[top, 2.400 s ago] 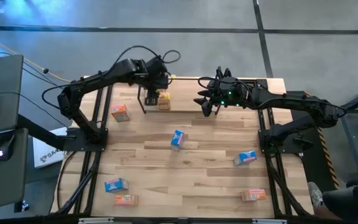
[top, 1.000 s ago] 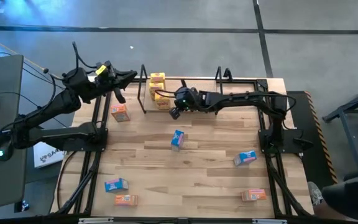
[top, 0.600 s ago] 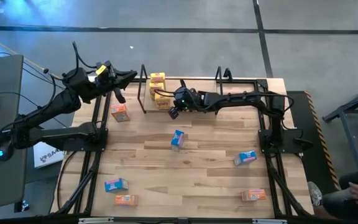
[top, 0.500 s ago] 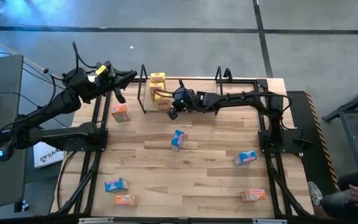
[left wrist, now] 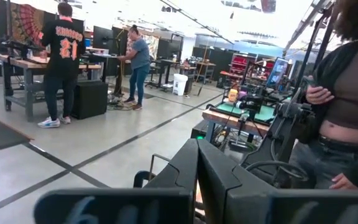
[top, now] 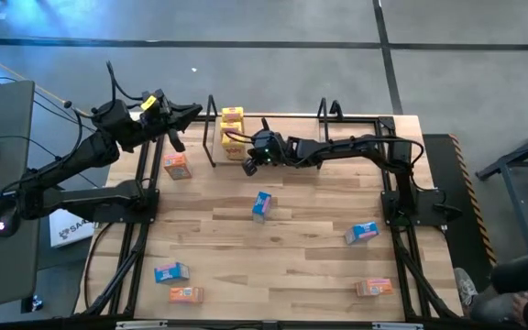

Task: Stack cereal on shelf
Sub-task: Put the yellow cereal box on the shelf aligned with the other yellow cereal boxes, then put the middle right blue cereal box on the shelf

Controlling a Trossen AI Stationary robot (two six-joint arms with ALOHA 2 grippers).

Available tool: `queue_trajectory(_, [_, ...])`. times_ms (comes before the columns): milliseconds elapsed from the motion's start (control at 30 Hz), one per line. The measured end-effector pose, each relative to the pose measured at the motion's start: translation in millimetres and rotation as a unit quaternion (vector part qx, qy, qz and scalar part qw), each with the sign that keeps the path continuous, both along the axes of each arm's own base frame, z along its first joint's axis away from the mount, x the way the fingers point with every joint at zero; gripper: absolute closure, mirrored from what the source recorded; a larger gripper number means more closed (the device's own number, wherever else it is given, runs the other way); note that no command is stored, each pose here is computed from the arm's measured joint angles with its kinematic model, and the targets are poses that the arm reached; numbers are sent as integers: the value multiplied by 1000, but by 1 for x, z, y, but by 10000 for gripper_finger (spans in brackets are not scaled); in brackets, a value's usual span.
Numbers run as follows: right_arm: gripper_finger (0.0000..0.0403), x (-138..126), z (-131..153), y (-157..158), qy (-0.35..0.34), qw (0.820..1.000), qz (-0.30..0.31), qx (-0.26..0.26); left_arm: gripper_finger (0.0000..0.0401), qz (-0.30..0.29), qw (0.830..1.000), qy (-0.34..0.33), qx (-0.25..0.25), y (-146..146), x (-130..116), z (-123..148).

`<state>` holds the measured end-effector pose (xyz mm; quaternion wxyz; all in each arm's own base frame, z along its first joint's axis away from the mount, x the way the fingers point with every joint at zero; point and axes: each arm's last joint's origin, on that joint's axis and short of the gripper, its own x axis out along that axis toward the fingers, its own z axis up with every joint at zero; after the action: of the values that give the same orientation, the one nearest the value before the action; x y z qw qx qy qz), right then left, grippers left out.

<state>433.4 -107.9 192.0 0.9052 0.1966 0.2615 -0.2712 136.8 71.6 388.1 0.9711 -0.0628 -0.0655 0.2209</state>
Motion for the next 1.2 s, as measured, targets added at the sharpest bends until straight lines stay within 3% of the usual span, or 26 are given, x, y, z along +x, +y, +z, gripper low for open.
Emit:
queue_trajectory(433, [403,10,-9,-8,-40,999,-1,-21,401,0,1000,0,0,0,0,0])
queue_trajectory(667, [403,3,-2,-8,-6,999,16,-41,401,0,1000,0,0,0,0,0])
queue_trajectory(833, [403,-18,30,-4,47,996,50,-62,401,-15,999,19,21,-4,-5,-1])
queue_trajectory(1000, [403,-49,70,8,79,990,86,-72,401,-34,999,41,10,-7,-10,-8])
queue_trajectory(1200, [403,-109,85,32,15,996,68,-53,401,-68,996,-50,-18,-9,-10,-48])
